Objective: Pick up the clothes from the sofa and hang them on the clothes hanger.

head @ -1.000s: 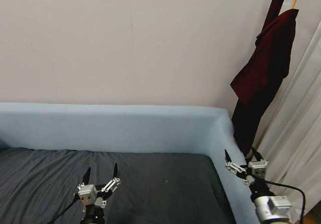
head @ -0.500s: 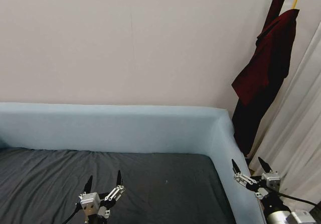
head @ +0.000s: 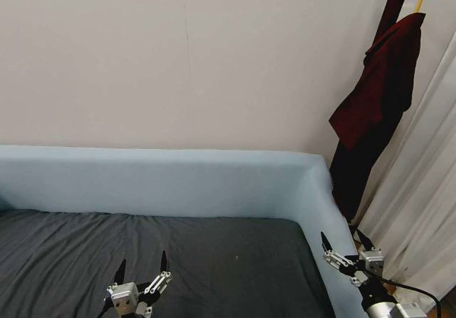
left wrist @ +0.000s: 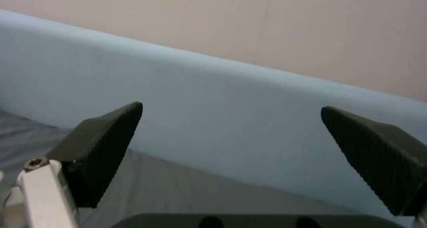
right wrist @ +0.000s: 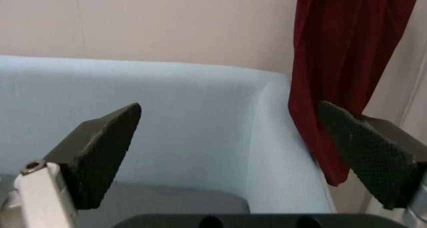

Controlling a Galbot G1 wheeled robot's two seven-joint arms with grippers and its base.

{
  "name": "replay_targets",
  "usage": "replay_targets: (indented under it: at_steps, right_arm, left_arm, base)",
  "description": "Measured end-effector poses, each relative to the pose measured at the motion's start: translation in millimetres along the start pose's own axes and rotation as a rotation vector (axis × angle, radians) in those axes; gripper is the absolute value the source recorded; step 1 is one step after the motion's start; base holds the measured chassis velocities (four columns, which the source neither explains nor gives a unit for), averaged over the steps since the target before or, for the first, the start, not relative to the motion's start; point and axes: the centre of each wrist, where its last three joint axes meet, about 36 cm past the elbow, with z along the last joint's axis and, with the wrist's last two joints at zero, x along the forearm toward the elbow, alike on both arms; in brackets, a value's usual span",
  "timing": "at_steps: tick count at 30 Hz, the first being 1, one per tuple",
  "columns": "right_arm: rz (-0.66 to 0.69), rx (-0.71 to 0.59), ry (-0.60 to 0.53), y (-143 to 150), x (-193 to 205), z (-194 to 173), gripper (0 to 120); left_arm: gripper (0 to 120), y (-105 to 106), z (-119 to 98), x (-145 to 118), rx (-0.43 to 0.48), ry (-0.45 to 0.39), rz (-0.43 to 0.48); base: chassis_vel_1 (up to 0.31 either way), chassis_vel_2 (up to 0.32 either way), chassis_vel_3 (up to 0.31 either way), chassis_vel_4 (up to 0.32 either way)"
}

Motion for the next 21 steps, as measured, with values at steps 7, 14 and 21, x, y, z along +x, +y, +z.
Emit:
replay_targets:
  at_steps: [7, 14, 21]
  right_arm:
    - [0.000, 0.000, 0.000, 0.0, -0.3, -0.1, 100]
    - [0.000, -0.001, 0.000, 0.1, -0.5, -0.2, 100]
    - [0.001, -0.001, 0.000, 0.0, -0.6, -0.3, 100]
  left_arm:
    - [100, -0.1, -0.1, -0.3, 0.001, -0.001, 0.001]
    - [100, -0.1, -0.1, -0.3, 0.001, -0.001, 0.002]
    - [100, -0.1, -0.1, -0.4, 0.002, -0.001, 0.003]
  base:
    - [0.000, 0.000, 0.000, 0.000]
    - [0.000, 0.000, 0.000, 0.000]
    - [0.000, 0.000, 0.000, 0.000]
